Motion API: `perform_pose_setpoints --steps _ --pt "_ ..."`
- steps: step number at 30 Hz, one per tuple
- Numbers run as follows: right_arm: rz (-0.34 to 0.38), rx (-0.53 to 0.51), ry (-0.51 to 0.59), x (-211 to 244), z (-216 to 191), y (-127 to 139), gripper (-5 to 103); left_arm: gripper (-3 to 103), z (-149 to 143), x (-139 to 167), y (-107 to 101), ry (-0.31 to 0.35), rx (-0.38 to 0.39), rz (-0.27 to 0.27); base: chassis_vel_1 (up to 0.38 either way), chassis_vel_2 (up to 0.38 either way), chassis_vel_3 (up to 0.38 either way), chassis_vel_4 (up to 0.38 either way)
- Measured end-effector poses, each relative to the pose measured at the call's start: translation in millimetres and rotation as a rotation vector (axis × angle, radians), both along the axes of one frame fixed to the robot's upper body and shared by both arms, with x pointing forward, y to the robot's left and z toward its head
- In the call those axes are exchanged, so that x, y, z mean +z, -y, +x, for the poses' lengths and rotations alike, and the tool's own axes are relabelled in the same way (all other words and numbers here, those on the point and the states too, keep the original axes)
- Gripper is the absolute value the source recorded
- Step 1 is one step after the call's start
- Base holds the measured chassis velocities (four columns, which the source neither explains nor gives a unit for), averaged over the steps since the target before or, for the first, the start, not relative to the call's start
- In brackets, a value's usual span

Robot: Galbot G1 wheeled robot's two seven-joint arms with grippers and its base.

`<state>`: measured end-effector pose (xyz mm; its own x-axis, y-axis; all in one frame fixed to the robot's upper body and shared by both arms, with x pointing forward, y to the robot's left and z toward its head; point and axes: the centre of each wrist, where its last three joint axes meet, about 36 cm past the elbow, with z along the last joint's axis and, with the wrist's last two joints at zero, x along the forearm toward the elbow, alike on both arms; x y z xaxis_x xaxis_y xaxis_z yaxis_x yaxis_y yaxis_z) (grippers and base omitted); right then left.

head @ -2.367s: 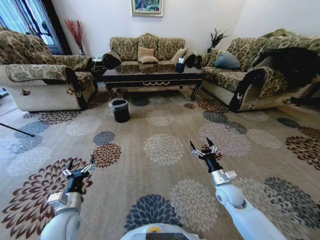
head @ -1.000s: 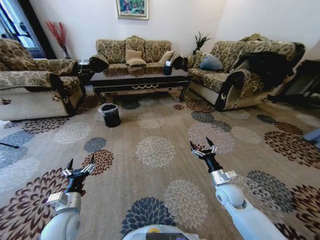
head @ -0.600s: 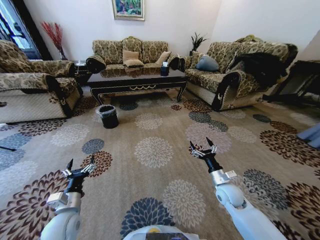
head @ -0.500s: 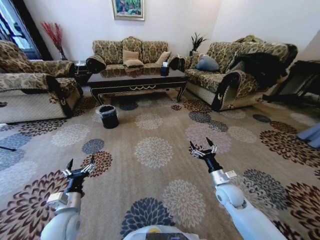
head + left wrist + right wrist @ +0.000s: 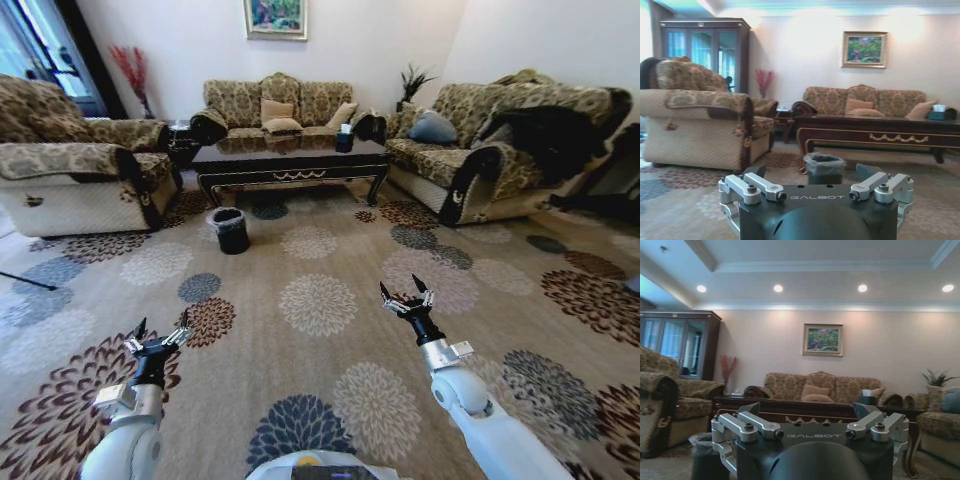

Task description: Move to the front of the table and pick up the trash from the floor, then place it into the trash bin.

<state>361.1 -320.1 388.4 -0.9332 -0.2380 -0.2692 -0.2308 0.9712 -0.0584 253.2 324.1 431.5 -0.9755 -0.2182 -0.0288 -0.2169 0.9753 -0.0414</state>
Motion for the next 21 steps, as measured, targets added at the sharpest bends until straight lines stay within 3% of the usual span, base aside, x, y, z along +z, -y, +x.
perform_pose_setpoints --steps 21 --pt "0.0 0.0 0.0 0.0 0.0 0.0 100 100 0.0 0.0 0.0 0.0 0.0 0.0 0.016 0.015 0.015 0.018"
